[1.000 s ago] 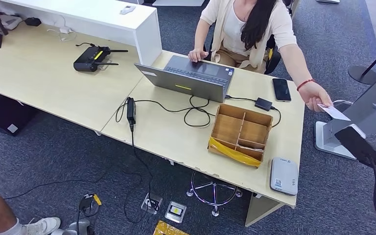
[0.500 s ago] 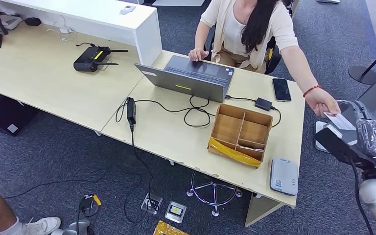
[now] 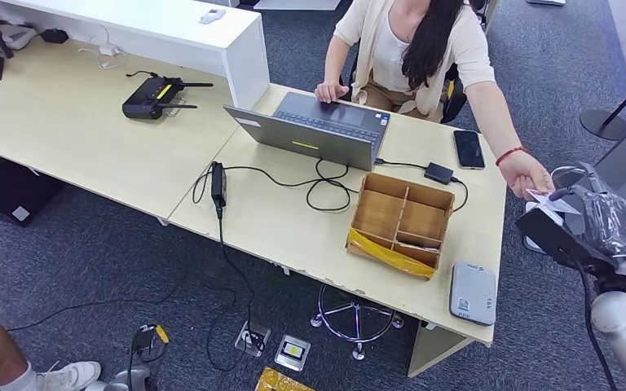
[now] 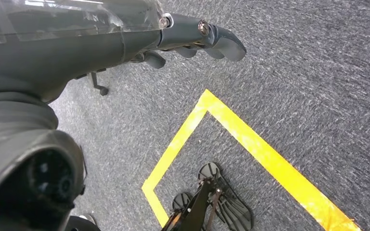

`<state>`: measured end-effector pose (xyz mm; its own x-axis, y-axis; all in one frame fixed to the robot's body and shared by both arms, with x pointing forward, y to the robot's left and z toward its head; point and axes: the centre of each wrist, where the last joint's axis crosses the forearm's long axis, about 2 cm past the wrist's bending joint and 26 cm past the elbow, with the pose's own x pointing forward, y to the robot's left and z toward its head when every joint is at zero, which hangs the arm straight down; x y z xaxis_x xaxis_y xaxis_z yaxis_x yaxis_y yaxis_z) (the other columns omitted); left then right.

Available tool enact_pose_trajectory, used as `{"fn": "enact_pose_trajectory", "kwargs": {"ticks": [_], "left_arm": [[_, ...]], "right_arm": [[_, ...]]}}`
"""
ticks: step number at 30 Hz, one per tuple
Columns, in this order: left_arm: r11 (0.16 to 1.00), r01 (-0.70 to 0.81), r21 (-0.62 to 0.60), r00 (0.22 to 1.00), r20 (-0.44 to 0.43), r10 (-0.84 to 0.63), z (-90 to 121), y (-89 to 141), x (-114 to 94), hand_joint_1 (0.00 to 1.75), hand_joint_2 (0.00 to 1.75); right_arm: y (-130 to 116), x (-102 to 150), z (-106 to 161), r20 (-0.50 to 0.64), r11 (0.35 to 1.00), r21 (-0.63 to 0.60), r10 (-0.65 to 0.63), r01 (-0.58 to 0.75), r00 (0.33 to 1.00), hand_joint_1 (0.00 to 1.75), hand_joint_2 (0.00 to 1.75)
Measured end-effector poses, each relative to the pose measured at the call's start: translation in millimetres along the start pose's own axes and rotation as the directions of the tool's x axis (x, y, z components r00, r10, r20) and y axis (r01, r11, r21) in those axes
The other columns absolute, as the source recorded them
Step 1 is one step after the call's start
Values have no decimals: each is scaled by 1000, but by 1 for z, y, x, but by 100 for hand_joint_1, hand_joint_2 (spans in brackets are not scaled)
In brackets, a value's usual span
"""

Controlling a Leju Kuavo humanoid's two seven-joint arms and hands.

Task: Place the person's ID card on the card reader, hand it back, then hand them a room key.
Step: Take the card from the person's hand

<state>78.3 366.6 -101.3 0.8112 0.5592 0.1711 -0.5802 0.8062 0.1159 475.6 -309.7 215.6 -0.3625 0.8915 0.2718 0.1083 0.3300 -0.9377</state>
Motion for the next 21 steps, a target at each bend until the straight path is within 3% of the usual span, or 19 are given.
{"fn": "enact_pose_trajectory", "kwargs": {"ticks": [21], "left_arm": [[1000, -4, 11, 1000, -1, 4, 0, 0, 0, 0, 0]], "right_arm": [[3, 6, -2, 29, 1000, 25, -15, 14, 999, 175, 175]]}}
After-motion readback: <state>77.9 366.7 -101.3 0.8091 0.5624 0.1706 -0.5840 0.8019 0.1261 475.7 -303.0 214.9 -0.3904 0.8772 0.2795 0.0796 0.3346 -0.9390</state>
